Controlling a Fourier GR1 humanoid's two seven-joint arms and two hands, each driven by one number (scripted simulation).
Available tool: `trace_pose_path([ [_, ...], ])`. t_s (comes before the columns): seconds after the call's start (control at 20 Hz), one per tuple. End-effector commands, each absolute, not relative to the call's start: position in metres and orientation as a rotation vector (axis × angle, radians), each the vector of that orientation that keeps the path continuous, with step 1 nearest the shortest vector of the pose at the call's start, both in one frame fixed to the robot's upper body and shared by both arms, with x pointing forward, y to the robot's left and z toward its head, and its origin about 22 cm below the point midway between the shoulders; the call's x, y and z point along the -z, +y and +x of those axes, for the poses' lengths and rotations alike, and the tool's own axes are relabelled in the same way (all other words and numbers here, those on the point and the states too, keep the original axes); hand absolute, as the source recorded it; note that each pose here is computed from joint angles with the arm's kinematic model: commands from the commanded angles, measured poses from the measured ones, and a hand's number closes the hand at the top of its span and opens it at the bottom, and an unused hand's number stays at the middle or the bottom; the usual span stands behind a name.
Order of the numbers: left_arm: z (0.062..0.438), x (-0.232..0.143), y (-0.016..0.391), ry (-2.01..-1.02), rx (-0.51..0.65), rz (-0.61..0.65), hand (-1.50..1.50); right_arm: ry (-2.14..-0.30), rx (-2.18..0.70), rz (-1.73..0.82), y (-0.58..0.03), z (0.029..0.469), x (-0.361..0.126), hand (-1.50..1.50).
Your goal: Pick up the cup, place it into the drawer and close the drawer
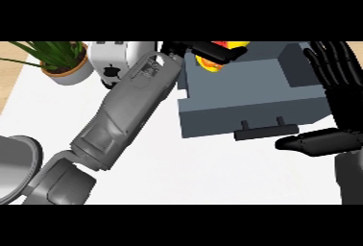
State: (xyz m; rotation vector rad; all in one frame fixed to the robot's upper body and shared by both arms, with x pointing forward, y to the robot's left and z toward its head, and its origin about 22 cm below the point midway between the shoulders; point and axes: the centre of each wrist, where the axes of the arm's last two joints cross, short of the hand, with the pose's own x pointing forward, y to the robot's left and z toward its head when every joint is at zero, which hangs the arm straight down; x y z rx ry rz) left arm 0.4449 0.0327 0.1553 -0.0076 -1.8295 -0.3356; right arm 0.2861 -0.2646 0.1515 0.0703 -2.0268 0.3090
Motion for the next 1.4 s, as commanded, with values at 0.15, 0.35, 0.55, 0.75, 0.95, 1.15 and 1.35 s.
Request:
trace_pose_path([
  [0.15, 0.443, -0.119, 0.042, -1.703, 0.480, 0.020, 1.50, -2.048, -0.355, 0.140, -0.253, 0.289, -0.156, -1.50],
  [0.35, 0.442, -0.119, 0.040, -1.720, 0.469, 0.029, -1.50, -2.067, -0.367, 0.162, -0.241, 0.299, -0.168, -1.50],
  [0.55, 0.440, -0.117, 0.041, -1.753, 0.370, -0.076, -1.50, -2.043, -0.420, 0.305, -0.233, 0.296, -0.160, -1.50],
  [0.75, 0.438, -0.125, 0.038, -1.814, 0.268, -0.207, -1.50, -2.014, -0.572, 0.505, -0.208, 0.303, -0.166, 1.50],
  [0.95, 0.439, -0.138, 0.034, -1.890, 0.169, -0.287, -1.50, -1.884, -0.757, 0.650, -0.201, 0.296, -0.159, 1.50],
  [1.15, 0.438, -0.134, 0.036, -1.913, 0.072, -0.261, -1.50, -1.677, -1.055, 0.510, -0.212, 0.289, -0.151, 1.50],
  [1.35, 0.440, -0.127, 0.041, -1.909, 0.047, -0.263, -1.50, -1.594, -1.139, 0.317, -0.221, 0.279, -0.142, -1.50],
])
